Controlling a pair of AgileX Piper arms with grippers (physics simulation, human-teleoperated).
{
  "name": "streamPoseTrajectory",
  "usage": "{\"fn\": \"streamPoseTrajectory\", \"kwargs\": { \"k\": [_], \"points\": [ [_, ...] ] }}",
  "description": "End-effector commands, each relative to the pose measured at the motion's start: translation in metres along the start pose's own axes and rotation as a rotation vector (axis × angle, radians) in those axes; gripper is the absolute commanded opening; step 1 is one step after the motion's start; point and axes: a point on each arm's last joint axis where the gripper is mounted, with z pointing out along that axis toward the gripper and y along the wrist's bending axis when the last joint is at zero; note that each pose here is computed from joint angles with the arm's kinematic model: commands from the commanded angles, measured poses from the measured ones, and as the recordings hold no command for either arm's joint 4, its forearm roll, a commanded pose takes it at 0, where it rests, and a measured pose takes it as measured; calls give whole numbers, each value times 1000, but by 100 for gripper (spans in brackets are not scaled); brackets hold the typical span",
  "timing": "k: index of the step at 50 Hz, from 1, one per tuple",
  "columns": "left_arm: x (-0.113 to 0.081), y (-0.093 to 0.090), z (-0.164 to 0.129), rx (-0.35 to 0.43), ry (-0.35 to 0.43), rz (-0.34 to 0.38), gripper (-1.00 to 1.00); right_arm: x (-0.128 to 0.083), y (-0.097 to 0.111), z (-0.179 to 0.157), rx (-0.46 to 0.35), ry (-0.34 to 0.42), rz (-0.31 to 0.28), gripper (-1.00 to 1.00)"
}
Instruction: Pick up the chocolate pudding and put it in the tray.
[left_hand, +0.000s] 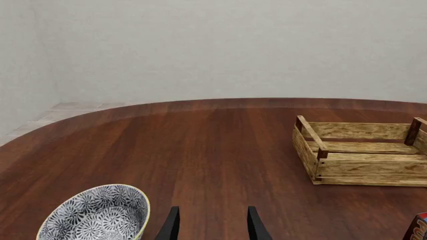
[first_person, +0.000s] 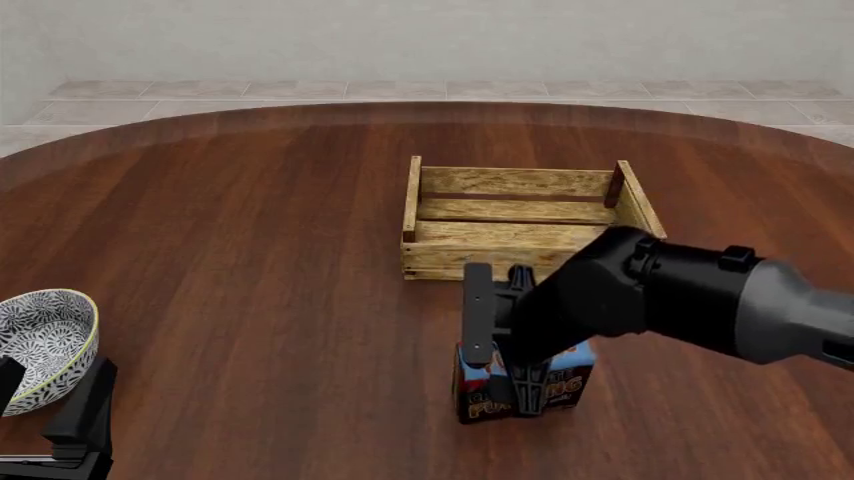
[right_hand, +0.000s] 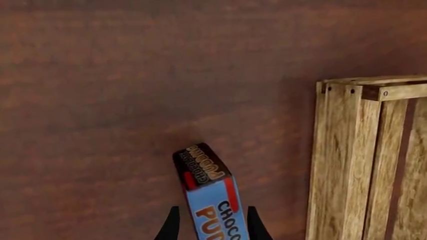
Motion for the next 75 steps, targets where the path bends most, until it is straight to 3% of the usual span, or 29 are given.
{"fn": "streamPoseTrajectory", "kwargs": {
  "k": [1, 20, 75],
  "points": [
    [0, 0, 0, 0, 0, 0, 100, 3, 1, 3, -3, 5, 14, 100],
    [0, 0, 0, 0, 0, 0, 100, 7, -9, 3, 0, 19, 20, 100],
    [0, 0, 0, 0, 0, 0, 100, 4, -3, 23, -4, 12, 52, 100]
  ]
}}
